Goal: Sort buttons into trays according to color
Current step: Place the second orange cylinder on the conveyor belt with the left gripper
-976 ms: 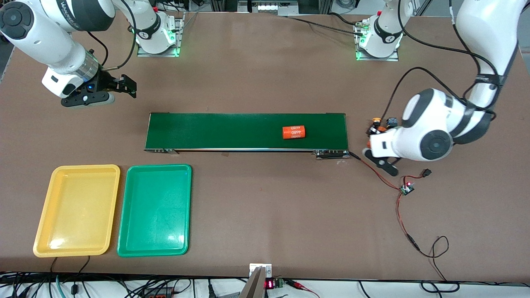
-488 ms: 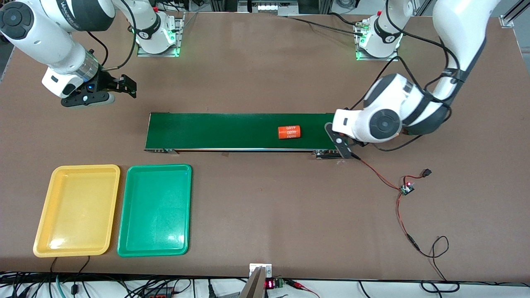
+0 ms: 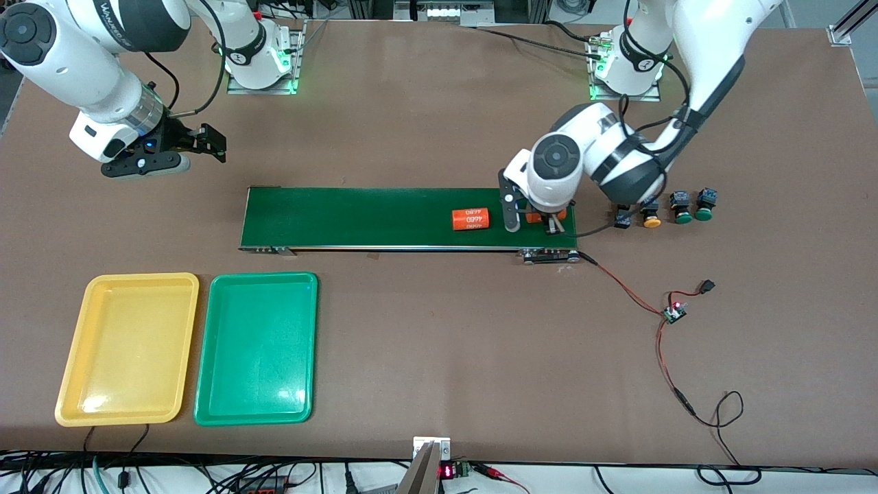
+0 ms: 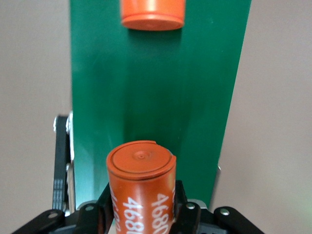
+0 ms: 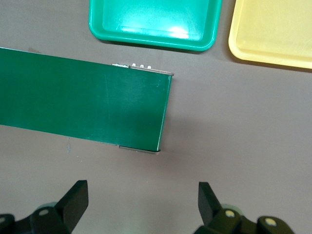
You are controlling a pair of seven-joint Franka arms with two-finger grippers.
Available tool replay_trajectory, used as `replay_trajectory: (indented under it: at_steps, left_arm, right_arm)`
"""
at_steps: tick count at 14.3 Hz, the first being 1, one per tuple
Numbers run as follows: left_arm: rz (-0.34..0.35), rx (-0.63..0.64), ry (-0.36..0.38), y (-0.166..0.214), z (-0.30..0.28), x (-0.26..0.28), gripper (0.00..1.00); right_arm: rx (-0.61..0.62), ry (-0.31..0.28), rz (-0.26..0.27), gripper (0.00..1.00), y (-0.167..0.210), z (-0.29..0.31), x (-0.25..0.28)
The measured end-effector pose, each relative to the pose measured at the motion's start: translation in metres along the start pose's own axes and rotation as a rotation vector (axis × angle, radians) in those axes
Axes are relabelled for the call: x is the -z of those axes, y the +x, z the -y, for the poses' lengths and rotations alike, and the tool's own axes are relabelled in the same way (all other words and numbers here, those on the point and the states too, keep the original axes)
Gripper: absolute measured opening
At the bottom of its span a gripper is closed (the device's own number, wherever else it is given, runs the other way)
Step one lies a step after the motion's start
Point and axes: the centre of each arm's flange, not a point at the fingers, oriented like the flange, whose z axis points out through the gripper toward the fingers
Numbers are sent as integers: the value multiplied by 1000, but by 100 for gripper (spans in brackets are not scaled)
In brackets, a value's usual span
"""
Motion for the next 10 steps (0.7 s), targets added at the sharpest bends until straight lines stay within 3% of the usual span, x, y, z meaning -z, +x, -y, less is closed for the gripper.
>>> replay_trajectory:
  at_steps: [3,8,10]
  left_arm:
    - [-19,-25,17,0,-5,-15,53]
    - [3,16,7,-9,0,-12,98]
    - [39,127,14,-18,8,6,100]
  right_arm:
    - [0,0,0,100,0,0,0]
    - [0,0,2,100,0,0,-1]
    - [0,0,3,100,0,0,-1]
